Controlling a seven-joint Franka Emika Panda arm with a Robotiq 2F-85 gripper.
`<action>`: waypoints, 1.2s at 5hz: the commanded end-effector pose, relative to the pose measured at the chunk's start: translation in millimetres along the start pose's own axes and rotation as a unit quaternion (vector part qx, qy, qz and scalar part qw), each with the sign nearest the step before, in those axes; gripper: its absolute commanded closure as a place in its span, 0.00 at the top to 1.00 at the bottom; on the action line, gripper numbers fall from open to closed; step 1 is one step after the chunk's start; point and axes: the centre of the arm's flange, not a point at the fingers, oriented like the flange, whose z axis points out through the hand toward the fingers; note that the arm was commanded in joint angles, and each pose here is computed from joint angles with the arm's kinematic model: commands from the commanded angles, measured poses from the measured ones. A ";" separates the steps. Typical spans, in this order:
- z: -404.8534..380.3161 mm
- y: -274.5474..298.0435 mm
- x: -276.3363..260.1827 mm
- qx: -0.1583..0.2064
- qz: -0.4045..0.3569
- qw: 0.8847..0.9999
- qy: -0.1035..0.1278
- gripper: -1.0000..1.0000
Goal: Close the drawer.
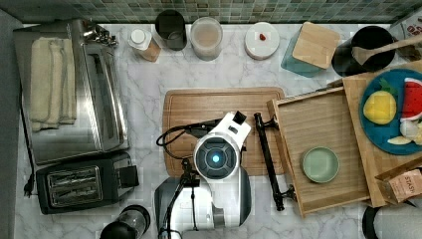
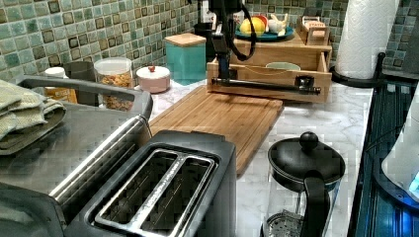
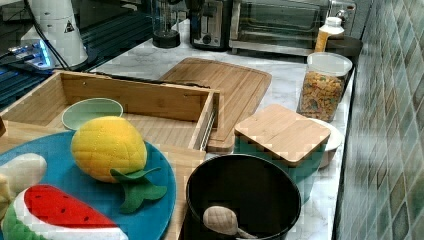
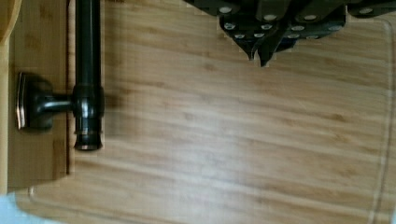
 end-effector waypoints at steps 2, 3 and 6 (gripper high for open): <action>75.0 38.6 -26.6 -0.052 0.005 0.998 -0.041 0.00; 95.6 49.5 -31.7 -0.040 0.011 0.998 -0.053 0.00; 89.8 97.7 -44.1 -0.039 0.020 0.998 -0.043 0.00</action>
